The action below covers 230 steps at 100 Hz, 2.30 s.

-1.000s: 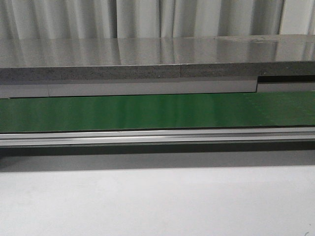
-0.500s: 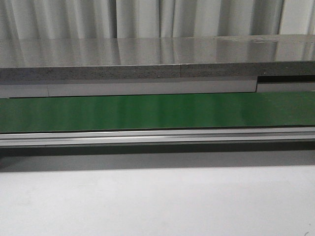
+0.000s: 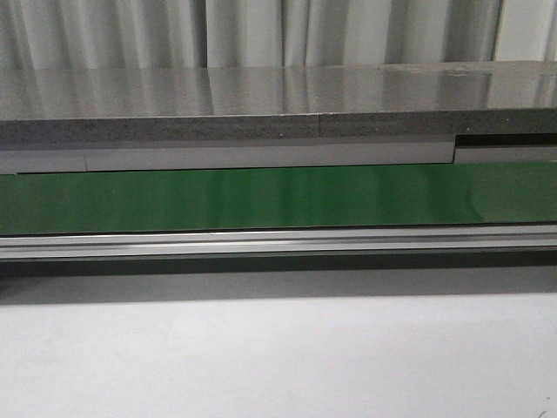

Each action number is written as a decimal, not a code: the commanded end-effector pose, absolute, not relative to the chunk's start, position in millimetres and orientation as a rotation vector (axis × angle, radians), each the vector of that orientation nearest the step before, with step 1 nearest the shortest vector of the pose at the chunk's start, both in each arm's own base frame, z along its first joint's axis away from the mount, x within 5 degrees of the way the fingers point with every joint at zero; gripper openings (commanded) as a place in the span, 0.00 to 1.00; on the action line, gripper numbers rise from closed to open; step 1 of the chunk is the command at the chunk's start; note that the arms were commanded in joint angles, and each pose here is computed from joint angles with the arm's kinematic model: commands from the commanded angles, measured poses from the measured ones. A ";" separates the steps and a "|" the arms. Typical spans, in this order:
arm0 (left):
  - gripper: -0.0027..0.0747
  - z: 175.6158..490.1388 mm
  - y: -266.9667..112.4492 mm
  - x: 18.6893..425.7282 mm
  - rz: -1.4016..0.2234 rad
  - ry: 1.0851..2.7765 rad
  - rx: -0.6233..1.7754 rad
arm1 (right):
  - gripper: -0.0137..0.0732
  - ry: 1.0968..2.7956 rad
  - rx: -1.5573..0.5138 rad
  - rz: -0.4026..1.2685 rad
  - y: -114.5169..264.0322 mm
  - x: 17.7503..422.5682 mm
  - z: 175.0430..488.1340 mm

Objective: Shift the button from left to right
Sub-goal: 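Lower the open left gripper toward the yellow-capped button in the blue tray, then close the left gripper around the black body of the button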

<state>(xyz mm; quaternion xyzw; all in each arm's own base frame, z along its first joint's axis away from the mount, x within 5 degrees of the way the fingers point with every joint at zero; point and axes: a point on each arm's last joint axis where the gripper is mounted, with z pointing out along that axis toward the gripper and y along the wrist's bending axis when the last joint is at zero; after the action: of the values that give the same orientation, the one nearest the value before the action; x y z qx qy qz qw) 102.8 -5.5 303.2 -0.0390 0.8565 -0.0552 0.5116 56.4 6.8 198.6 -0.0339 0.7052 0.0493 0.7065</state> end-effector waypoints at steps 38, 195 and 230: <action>0.08 324.0 -6.3 122.4 -0.135 2.062 -0.094 | 0.08 1.446 -0.074 0.099 6.0 53.6 212.7; 0.83 286.8 132.8 311.3 0.227 2.582 -0.427 | 0.08 1.446 -0.074 0.099 6.0 53.6 212.7; 0.83 248.0 137.9 331.1 0.173 2.656 -0.404 | 0.08 1.446 -0.074 0.099 6.0 53.6 212.7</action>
<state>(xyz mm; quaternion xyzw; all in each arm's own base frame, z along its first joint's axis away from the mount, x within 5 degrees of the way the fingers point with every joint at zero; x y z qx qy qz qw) 325.4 135.8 232.3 -0.1447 0.9714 0.0589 0.1787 56.4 6.8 198.6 -0.0339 0.7052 0.0493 0.7065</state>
